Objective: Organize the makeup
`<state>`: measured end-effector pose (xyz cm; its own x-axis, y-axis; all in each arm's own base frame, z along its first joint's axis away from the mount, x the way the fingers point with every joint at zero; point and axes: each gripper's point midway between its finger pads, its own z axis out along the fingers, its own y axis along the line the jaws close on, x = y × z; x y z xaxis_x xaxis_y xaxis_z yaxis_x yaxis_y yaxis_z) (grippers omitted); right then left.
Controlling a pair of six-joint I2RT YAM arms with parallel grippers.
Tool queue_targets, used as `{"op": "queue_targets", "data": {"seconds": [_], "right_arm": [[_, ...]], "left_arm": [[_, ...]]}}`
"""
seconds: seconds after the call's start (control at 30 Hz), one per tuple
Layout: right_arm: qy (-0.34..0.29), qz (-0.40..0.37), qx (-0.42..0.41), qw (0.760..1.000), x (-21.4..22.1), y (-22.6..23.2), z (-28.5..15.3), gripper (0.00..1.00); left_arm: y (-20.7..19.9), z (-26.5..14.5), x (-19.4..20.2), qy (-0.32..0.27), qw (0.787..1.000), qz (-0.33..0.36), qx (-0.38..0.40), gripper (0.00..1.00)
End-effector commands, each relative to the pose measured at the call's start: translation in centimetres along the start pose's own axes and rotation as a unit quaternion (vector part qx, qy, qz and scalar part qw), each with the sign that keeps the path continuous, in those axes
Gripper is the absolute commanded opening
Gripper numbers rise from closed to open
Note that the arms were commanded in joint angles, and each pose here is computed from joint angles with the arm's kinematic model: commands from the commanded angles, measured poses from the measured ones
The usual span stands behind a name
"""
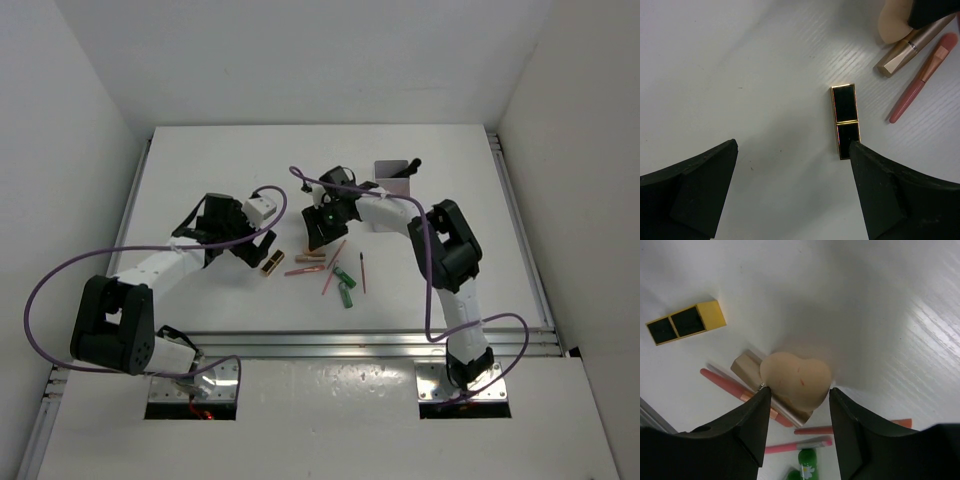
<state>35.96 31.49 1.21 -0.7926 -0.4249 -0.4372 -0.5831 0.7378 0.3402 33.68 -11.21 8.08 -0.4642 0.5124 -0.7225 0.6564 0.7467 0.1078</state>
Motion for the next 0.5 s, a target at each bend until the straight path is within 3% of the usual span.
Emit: {"op": "queue_targets", "data": {"seconds": [0.0, 0.23, 0.37, 0.47], "right_arm": [[-0.009, 0.009, -0.015, 1.000, -0.5, 0.6, 0.6, 0.50], [-0.015, 0.006, -0.003, 1.000, -0.6, -0.3, 1.5, 0.25], [-0.029, -0.007, 0.010, 0.999, -1.5, -0.6, 0.8, 0.05], [-0.047, -0.016, 0.022, 0.999, -2.7, -0.8, -0.5, 0.00]], "left_arm": [[0.1, -0.5, -1.3, -0.025, 1.000, 0.013, -0.007, 1.00], [-0.1, -0.6, -1.1, -0.025, 1.000, 0.013, -0.007, 1.00], [-0.2, -0.7, -0.9, -0.025, 1.000, 0.013, -0.007, 1.00], [-0.1, -0.7, -1.1, -0.029, 0.999, 0.015, -0.009, 1.00]]}}
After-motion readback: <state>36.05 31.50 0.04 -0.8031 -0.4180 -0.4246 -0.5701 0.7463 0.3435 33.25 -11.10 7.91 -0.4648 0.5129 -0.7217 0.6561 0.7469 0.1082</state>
